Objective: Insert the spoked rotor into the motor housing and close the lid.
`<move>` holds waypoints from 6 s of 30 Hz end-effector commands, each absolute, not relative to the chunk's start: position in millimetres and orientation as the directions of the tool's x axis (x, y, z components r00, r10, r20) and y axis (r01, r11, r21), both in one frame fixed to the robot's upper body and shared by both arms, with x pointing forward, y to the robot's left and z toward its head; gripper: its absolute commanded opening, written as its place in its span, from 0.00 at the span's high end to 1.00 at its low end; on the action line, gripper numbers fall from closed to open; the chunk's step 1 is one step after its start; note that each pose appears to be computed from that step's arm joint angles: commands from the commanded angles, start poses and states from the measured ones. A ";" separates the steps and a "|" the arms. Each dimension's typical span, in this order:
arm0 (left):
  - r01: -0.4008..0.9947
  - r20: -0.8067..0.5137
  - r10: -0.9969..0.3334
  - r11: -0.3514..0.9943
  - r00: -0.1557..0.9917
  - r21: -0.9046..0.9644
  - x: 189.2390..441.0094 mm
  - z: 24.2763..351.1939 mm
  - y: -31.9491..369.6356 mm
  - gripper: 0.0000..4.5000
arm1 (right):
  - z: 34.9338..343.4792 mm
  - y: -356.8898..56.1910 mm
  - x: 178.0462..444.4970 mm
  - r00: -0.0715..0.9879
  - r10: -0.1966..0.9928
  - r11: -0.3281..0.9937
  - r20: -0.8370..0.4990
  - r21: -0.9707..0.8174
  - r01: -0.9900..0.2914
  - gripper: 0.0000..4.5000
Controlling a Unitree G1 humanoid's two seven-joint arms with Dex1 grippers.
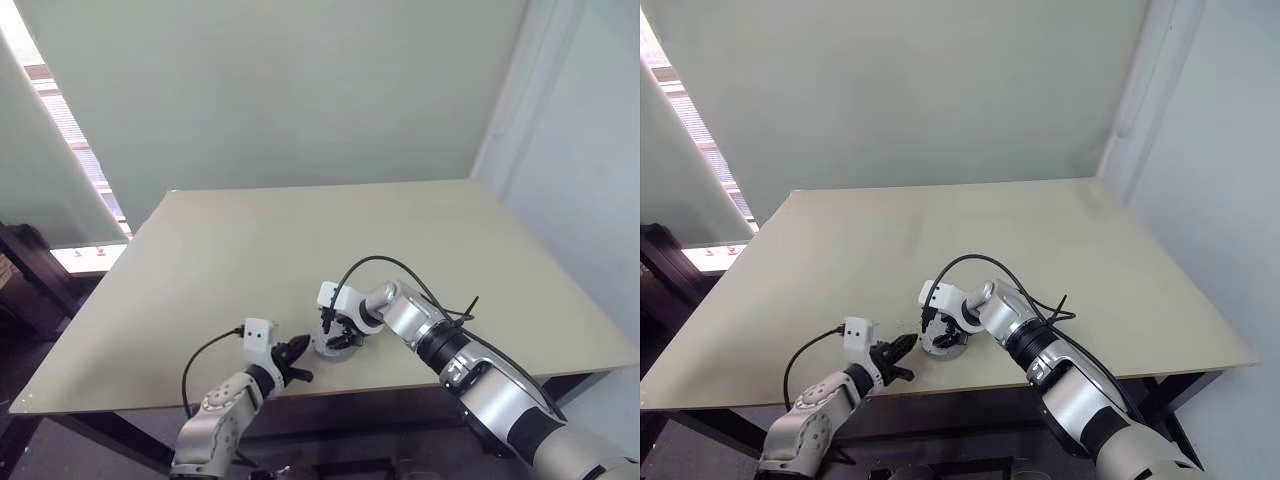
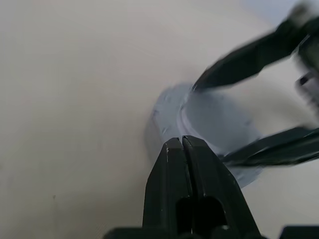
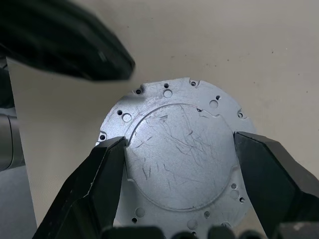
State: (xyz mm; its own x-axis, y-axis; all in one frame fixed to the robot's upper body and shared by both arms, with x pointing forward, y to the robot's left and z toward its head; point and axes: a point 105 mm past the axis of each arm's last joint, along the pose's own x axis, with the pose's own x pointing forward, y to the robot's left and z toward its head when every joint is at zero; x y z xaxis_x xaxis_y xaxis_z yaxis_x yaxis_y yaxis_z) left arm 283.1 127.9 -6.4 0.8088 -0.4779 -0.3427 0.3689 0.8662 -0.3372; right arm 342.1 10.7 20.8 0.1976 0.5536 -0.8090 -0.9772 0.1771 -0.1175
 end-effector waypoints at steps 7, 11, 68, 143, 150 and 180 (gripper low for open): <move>0.415 -0.359 -0.492 0.868 0.793 -0.271 293.8 -11.9 117.5 1.00 | -13.5 -22.1 335.7 0.195 0.418 0.239 -0.887 -0.099 -0.966 0.28; 0.430 -0.354 -0.505 0.861 0.787 -0.273 293.9 -12.3 114.0 1.00 | -12.6 -20.8 335.5 0.197 0.427 0.227 -0.882 -0.106 -0.968 0.10; 0.505 -0.353 -0.567 0.824 0.744 -0.257 295.8 -11.6 92.6 1.00 | 19.6 -91.3 356.8 0.413 0.734 0.623 -0.539 0.776 -0.095 0.01; 0.253 -0.181 -0.387 0.826 0.904 -0.503 292.2 41.2 188.0 0.00 | 10.7 -23.6 304.3 0.286 0.910 0.306 -0.301 0.952 0.029 0.73; 0.189 -0.193 -0.373 0.773 0.907 -0.606 279.2 35.5 193.7 0.00 | 20.0 -22.7 311.5 0.333 0.912 0.245 -0.240 0.969 0.027 0.73; 0.108 -0.170 -0.350 0.651 0.921 -0.751 271.4 35.1 181.7 0.00 | 42.8 -15.2 327.1 0.408 0.904 0.147 -0.128 0.989 -0.017 0.73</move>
State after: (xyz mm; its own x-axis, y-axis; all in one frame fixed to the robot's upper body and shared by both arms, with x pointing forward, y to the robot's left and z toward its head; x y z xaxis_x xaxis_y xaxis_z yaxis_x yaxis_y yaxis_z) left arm 268.8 177.3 19.2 0.9055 -0.3626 -0.2205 0.0779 0.6528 -0.7535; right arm 311.1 -21.7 9.4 0.3633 0.8939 -0.2625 0.0770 0.2519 0.9647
